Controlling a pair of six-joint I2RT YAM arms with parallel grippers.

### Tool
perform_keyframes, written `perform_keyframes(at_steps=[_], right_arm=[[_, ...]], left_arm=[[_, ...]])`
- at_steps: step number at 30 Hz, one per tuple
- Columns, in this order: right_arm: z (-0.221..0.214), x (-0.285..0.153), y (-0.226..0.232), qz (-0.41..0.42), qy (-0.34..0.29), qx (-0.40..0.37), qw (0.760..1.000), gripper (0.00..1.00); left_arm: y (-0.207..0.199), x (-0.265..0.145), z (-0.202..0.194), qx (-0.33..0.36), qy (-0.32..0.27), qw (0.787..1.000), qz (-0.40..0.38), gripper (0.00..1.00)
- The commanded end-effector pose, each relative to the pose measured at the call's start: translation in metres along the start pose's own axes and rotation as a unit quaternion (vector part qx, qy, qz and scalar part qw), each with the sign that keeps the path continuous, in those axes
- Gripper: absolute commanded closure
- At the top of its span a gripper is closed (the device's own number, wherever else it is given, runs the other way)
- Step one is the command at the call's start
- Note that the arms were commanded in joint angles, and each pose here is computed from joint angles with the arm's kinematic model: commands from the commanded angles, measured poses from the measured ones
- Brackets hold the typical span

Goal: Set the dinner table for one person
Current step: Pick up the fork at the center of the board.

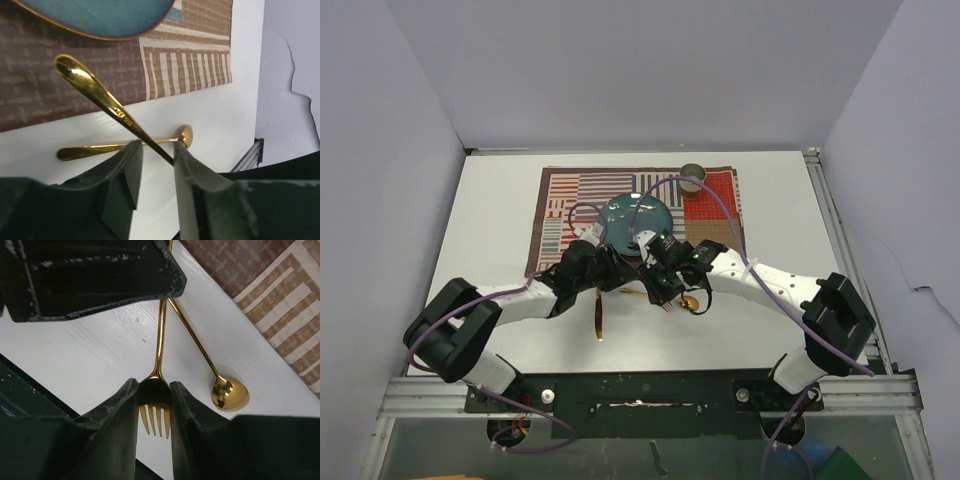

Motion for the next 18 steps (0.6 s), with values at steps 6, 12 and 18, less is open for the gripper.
perform_keyframes(at_steps=[6,12,18], right_arm=[[0.01,-0.008,-0.001,0.008,-0.035,0.007,0.999,1.0],[0.007,-0.006,-0.004,0.005,-0.033,0.009,0.999,1.0],[0.0,0.0,-0.005,0.007,-0.021,0.012,1.0,0.97]], left_arm=[[-0.035,0.015,0.007,-0.006,-0.035,0.998,-0.059,1.0],[-0.041,0.013,0.009,-0.001,-0.041,0.997,-0.06,1.0],[-0.047,0.006,0.014,0.004,-0.05,0.997,-0.061,1.0]])
Point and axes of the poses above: each gripper's point midway between its finger pads, its own x axis out along the fingers, its own y axis along the line the jaws close on, z = x × y, the point moved 1 cm from there along -x, back along the fingers, and after that the axes turned 3 degrees about x, right-handed, at the moved point
